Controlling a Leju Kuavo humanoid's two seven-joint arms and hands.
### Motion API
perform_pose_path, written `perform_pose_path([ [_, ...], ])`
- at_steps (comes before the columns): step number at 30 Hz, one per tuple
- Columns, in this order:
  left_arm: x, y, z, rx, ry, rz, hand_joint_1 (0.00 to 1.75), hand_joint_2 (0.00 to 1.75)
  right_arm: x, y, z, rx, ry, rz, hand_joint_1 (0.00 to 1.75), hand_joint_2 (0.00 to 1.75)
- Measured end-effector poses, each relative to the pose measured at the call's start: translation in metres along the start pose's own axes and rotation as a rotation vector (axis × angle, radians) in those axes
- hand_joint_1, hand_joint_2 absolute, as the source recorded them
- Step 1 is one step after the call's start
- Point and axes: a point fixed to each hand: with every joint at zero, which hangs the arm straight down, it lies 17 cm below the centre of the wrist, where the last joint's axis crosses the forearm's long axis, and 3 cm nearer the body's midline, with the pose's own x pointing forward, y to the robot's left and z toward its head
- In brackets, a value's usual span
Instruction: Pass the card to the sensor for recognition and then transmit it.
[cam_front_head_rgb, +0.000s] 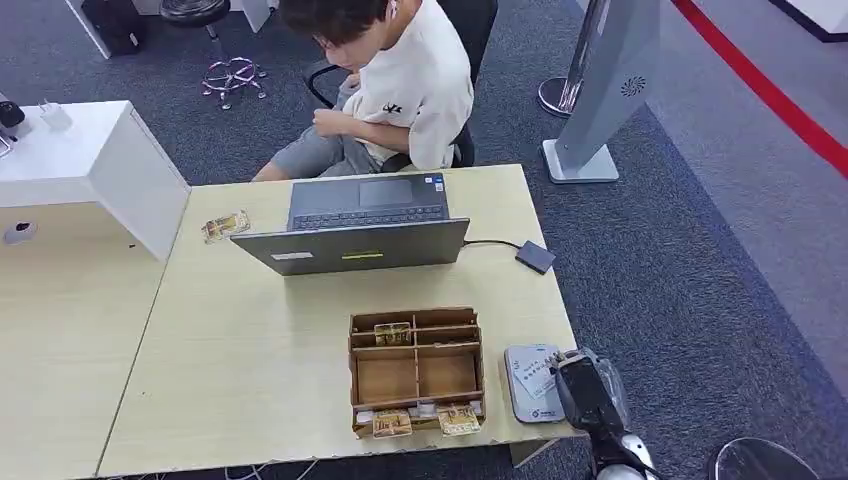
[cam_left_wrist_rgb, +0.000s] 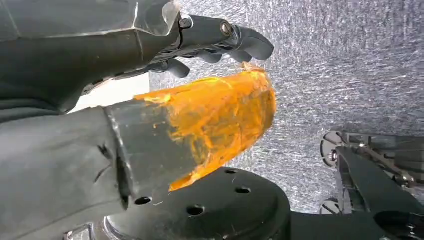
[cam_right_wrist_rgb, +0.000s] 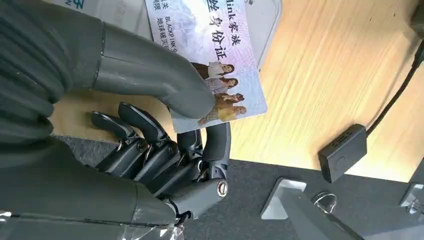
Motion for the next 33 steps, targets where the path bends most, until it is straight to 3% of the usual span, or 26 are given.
perform_pose_path([
  [33, -0.0023, 0.0039, -0.0012, 0.009, 0.003, 0.002, 0.0, 0.0, -0.0043, 0.0033, -0.0075, -0.013, 0.011, 0.101, 1.75, 1.75],
])
